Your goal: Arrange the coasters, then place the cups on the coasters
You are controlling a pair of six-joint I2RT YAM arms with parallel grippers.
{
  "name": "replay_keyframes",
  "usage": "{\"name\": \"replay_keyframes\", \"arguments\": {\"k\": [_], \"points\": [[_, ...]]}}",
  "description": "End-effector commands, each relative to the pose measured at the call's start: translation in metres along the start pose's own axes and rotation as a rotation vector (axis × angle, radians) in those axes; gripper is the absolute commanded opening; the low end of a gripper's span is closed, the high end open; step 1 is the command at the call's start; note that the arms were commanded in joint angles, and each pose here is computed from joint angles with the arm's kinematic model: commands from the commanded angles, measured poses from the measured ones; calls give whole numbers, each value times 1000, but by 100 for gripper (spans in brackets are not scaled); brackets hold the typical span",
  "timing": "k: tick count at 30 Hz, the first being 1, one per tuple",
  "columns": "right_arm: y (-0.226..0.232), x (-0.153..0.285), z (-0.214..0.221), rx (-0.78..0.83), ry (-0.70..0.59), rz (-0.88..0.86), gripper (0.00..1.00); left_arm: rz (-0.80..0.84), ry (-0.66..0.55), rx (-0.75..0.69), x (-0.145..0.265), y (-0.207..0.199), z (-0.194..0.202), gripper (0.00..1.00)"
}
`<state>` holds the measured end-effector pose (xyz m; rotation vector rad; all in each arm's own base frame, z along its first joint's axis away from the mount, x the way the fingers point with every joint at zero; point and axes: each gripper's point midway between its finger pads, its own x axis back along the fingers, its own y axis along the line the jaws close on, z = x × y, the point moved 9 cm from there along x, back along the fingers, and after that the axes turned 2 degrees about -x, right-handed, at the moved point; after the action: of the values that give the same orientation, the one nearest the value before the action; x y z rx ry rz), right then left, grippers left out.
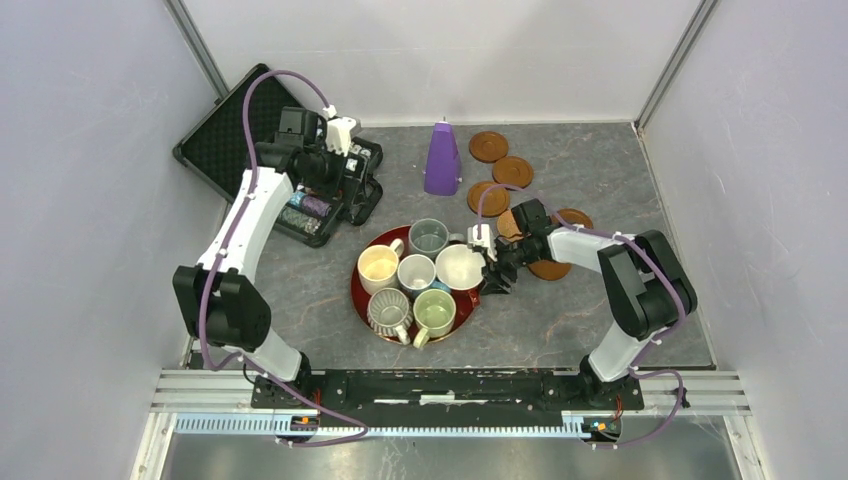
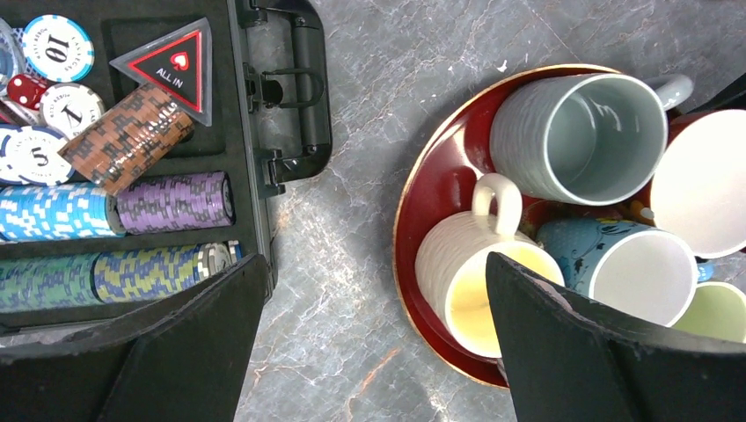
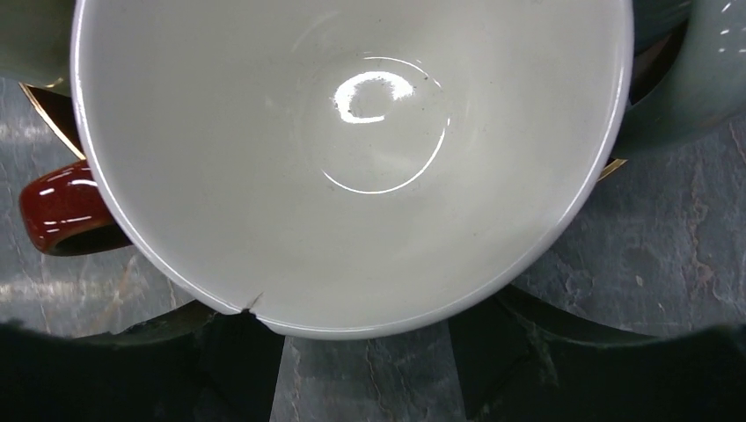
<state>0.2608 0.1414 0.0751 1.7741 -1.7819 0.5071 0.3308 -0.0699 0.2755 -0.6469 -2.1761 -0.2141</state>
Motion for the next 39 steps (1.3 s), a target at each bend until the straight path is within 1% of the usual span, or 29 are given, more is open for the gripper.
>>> {"name": "replay_keyframes", "arguments": {"k": [1,4,8,12,16,20,22,26,29,32,36,39], "points": [[12,-21,-15,-62,-45,-3,68,-6,-64,40,22,-3,0,100],[13,-30,-23,-76,-67,17,68,-12,-62,46,24,-2,4,100],[18,-49,-38,-111,-99,-8,68,-14,-58,31,28,-2,6,100],[16,-49,-53,-92,-139,-13,71,-25,-75,-10,35,-2,4,100],[8,-25,-56,-114,-138,-34,75,-17,-99,-44,40,-2,-3,100],[-9,17,-60,-120,-160,27,81,55,-143,-86,41,-12,-7,100],[-19,40,-64,-120,-175,78,82,85,-155,-124,37,-19,-8,100],[-46,80,-65,-186,-182,243,82,118,-126,-251,17,-40,-14,100],[-68,102,-54,-262,-142,391,81,150,-120,-354,-1,-61,-27,100],[-84,118,-41,-337,-109,509,79,180,-83,-452,-29,-89,-40,100],[-101,134,-24,-414,-93,603,76,205,-81,-472,-70,-119,-63,96],[-113,141,-14,-457,-76,659,73,223,-78,-496,-99,-143,-77,91]]}}
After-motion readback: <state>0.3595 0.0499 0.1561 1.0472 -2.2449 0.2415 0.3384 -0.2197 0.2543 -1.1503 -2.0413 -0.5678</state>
